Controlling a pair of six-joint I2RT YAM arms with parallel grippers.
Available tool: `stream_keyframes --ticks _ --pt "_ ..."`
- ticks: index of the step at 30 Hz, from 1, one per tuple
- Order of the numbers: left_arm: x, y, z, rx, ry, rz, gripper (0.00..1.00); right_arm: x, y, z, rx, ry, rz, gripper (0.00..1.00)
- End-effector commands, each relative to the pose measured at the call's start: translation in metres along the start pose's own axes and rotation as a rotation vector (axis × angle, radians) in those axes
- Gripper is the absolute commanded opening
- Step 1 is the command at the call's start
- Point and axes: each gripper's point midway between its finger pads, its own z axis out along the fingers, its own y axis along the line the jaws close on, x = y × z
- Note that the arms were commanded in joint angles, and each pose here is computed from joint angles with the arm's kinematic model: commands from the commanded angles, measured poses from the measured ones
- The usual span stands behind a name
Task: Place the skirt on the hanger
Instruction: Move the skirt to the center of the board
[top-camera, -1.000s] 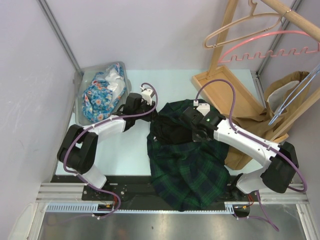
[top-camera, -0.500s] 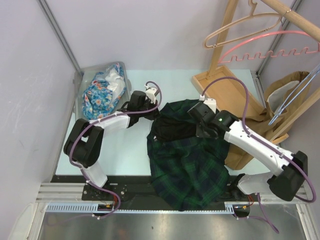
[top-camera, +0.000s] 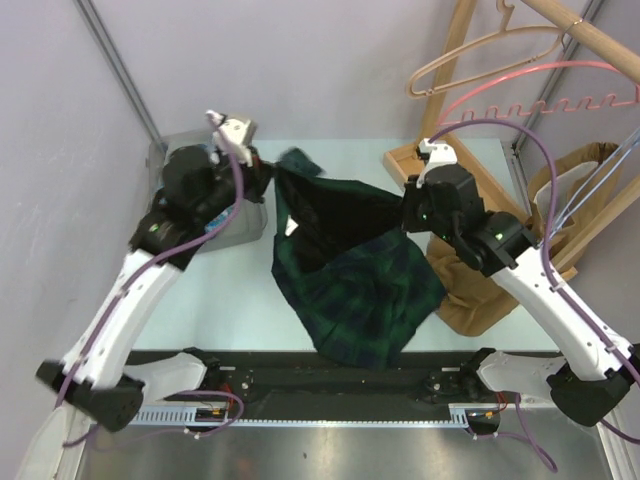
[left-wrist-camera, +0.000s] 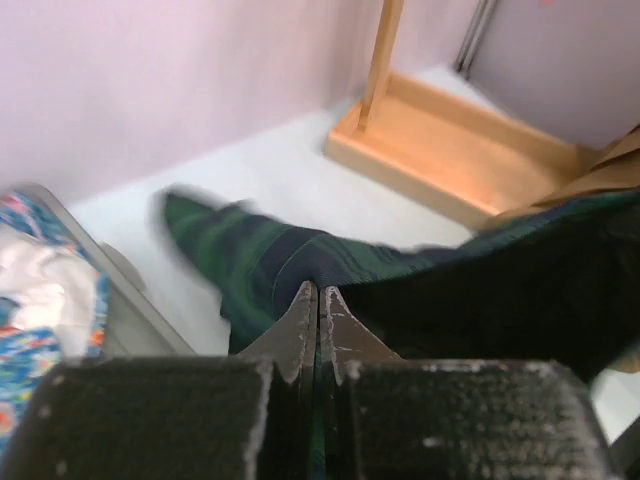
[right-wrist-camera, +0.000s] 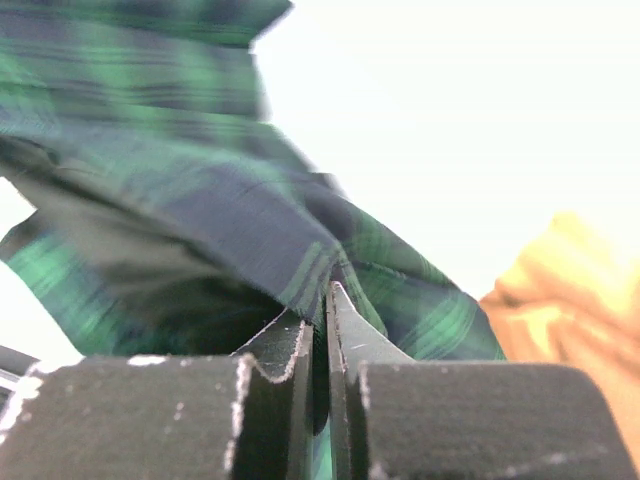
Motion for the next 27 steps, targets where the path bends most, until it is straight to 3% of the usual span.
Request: stream_keyframes --ticks 1,6,12,16,20,23,27 --pt "-0.026 -0.002 -0.061 -0.020 -0.042 0.052 0.00 -0.067 0.017 -0.032 -0.101 -0.198 -0.058 0.00" --pt "-0.067 -0.014 -0.116 0.003 -0.161 0.075 0.00 -0.108 0.019 -0.055 -0.114 -0.286 -0.092 0.00" --pt "-0.032 -0.020 -0.101 0.047 -0.069 0.032 0.00 -0.116 0.015 -0.044 -0.080 -0.273 -0.076 0.00" --pt "-0.006 -0.025 -0.081 0.089 -0.021 -0.023 0.00 -0.091 0.000 -0.023 -0.019 -0.200 -0.022 0.00" --pt "0.043 -0.011 -0.056 0.026 0.091 -0.069 0.00 -0.034 -0.023 0.018 0.059 -0.029 0.012 0.00" --pt "0.104 -0.001 -0.031 -0.020 0.209 -0.123 0.00 0.011 -0.040 0.051 0.133 0.123 0.006 0.07" --pt "0.137 0.000 -0.002 -0.023 0.269 -0.197 0.00 0.050 -0.049 0.086 0.202 0.258 -0.036 0.16"
